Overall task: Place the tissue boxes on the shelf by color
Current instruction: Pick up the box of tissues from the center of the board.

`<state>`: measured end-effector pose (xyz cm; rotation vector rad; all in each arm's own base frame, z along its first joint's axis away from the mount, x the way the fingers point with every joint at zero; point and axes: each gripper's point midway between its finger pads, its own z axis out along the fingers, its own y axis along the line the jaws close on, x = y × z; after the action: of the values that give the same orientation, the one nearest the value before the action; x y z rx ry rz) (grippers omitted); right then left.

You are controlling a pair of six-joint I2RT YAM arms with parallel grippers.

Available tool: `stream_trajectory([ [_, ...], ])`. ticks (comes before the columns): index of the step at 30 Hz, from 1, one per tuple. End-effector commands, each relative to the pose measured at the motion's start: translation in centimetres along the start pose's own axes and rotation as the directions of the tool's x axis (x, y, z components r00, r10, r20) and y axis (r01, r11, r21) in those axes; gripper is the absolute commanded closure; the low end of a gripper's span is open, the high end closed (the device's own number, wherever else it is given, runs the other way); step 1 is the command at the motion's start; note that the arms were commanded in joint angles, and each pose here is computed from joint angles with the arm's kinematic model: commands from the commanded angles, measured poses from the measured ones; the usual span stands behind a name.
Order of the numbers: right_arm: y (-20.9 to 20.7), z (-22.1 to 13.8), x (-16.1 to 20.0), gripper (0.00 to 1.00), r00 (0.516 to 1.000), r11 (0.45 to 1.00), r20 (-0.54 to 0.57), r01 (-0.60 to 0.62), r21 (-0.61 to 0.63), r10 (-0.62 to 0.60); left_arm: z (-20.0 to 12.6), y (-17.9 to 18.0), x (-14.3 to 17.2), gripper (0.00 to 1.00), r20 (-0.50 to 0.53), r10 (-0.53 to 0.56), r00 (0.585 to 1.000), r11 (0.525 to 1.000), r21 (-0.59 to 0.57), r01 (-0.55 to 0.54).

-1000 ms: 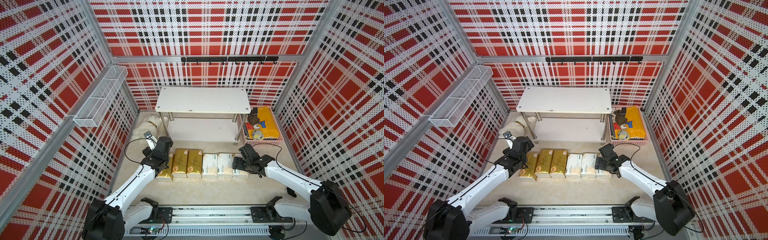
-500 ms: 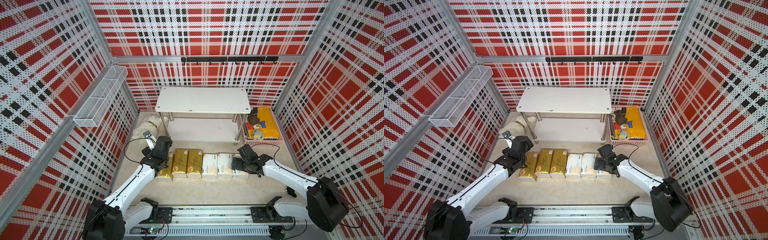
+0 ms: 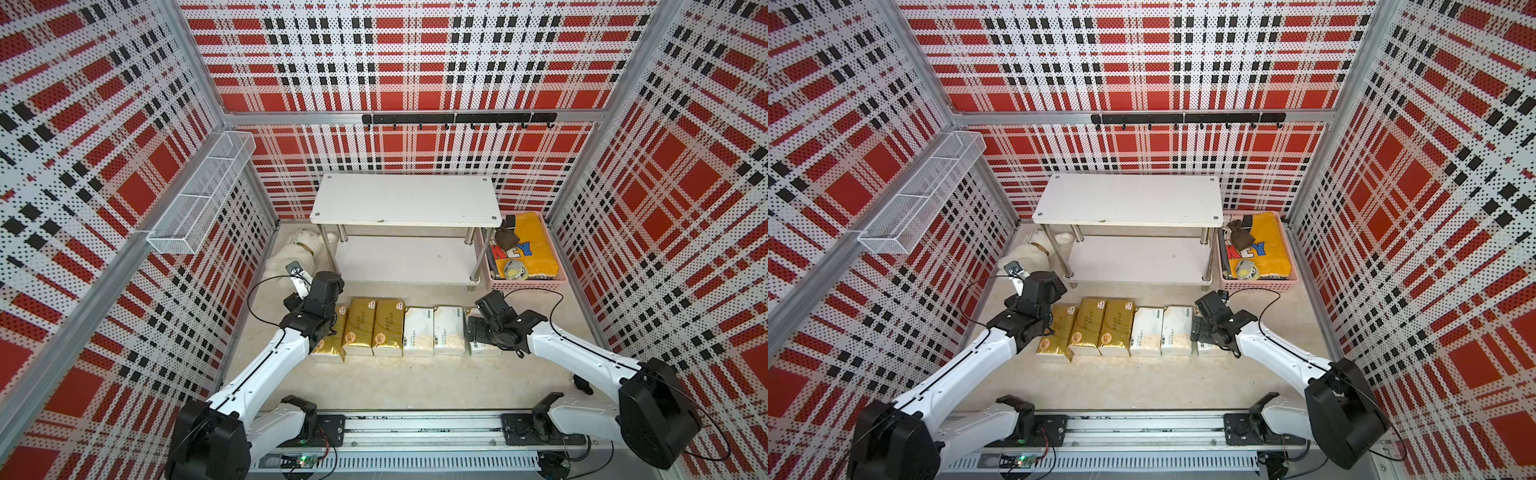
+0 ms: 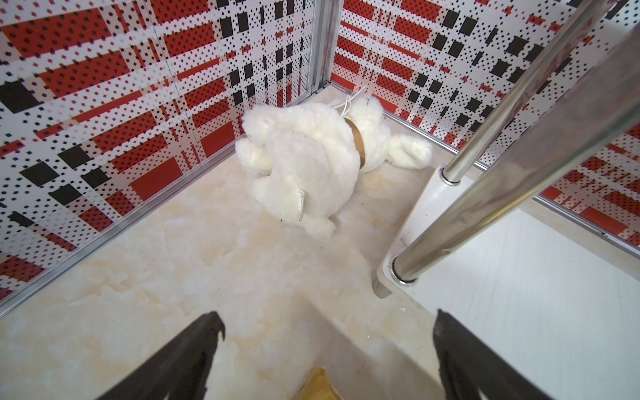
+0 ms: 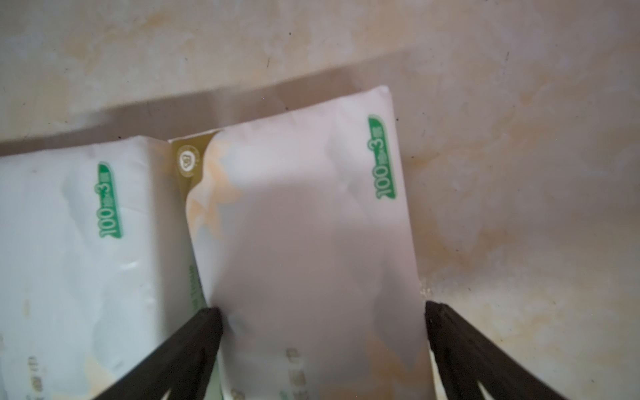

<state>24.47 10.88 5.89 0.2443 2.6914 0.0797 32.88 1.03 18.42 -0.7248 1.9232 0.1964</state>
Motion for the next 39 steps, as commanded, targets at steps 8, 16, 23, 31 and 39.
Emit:
stream_trajectory([
  [8,-3.4,-0.6,0.3,0.0,1.0,0.997,-0.013,0.002,0.083,0.0,-0.4,-0.3,-1.5,0.0,0.025,-0.031,0.999,0.999,0.011,0.031],
  [16,-1.4,-1.9,-1.2,0.0,1.0,1.0,0.019,-0.004,-0.021,0.004,-0.3,-0.2,-1.2,0.0,0.02,-0.029,0.999,1.0,0.009,0.029],
  [23,-0.6,-2.6,-1.5,0.0,0.999,0.998,0.025,0.035,-0.06,-0.034,-0.4,-0.2,-1.2,0.0,0.023,-0.03,0.999,1.0,0.008,0.03],
  [31,-0.9,-1.2,-0.6,0.0,0.997,0.997,-0.018,0.075,-0.003,-0.075,-0.3,-0.3,-1.1,0.0,0.019,-0.028,0.999,1.0,0.016,0.027],
  [39,-0.8,0.0,0.1,0.0,0.994,0.994,-0.04,0.107,0.023,-0.106,-0.4,-0.3,-1.3,0.0,0.023,-0.03,0.999,0.999,0.019,0.029],
])
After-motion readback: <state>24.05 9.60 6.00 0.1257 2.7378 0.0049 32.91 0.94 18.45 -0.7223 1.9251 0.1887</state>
